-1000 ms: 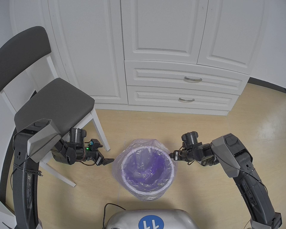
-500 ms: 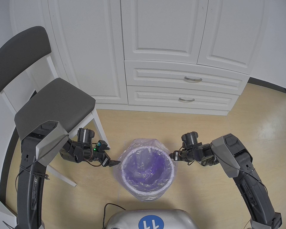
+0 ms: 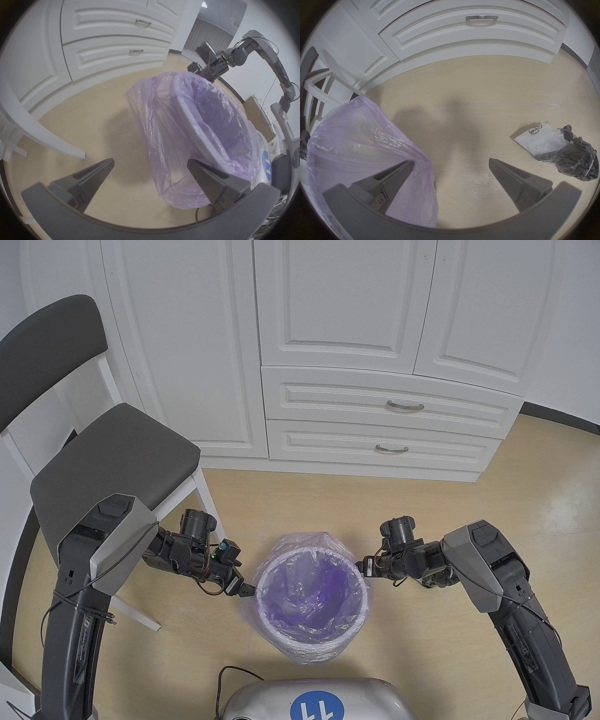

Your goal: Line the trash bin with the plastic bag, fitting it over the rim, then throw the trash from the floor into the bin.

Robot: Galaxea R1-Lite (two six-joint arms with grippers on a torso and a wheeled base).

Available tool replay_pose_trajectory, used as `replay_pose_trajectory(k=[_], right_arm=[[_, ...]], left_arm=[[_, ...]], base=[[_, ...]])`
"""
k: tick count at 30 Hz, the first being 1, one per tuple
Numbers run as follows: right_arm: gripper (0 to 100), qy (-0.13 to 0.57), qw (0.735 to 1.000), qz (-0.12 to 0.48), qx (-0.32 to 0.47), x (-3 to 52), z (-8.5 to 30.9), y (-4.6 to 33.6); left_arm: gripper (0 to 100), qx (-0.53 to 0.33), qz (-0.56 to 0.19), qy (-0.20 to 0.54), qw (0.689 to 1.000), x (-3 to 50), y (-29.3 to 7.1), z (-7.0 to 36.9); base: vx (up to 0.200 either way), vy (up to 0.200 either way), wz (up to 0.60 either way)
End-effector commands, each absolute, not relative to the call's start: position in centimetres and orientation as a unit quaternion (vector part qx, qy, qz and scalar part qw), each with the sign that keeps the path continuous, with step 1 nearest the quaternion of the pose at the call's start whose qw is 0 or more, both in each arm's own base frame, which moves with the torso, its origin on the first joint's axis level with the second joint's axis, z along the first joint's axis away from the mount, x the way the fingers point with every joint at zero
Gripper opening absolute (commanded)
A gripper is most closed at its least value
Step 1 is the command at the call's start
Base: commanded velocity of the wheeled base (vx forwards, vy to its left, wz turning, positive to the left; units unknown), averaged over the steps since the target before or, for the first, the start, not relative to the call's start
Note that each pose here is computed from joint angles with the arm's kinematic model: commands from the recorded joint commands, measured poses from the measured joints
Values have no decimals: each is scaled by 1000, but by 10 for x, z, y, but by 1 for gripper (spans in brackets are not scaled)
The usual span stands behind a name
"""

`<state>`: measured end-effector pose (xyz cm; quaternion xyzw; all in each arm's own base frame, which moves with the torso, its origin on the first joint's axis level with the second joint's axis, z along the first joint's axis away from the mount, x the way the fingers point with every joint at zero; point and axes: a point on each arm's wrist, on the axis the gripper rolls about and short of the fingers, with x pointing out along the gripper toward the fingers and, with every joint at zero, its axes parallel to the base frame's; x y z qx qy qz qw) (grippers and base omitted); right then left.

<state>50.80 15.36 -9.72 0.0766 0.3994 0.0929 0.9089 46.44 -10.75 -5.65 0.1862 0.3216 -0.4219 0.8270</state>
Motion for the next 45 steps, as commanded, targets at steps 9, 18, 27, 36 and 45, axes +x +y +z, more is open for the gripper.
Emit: replay_pose_trajectory(k=[9, 18, 27, 36, 45], right_arm=[[100, 399, 909, 93, 77, 508, -98, 154], [100, 399, 909, 93, 77, 508, -98, 154], [100, 397, 910, 92, 78, 508, -97, 154], [100, 390, 913, 95, 72, 509, -94, 154], [100, 355, 927, 103, 60, 505, -25, 147]], left_arm=[[100, 284, -318, 333, 841, 499, -118, -97], [100, 251, -314, 307, 862, 510, -138, -100], [100, 244, -291, 274, 884, 510, -120, -65], [100, 226, -248, 211, 918, 468, -95, -9], [100, 204, -215, 153, 943, 415, -132, 47]], base=[[0, 0, 0], [0, 0, 0], [0, 0, 0], [0, 0, 0], [0, 0, 0]])
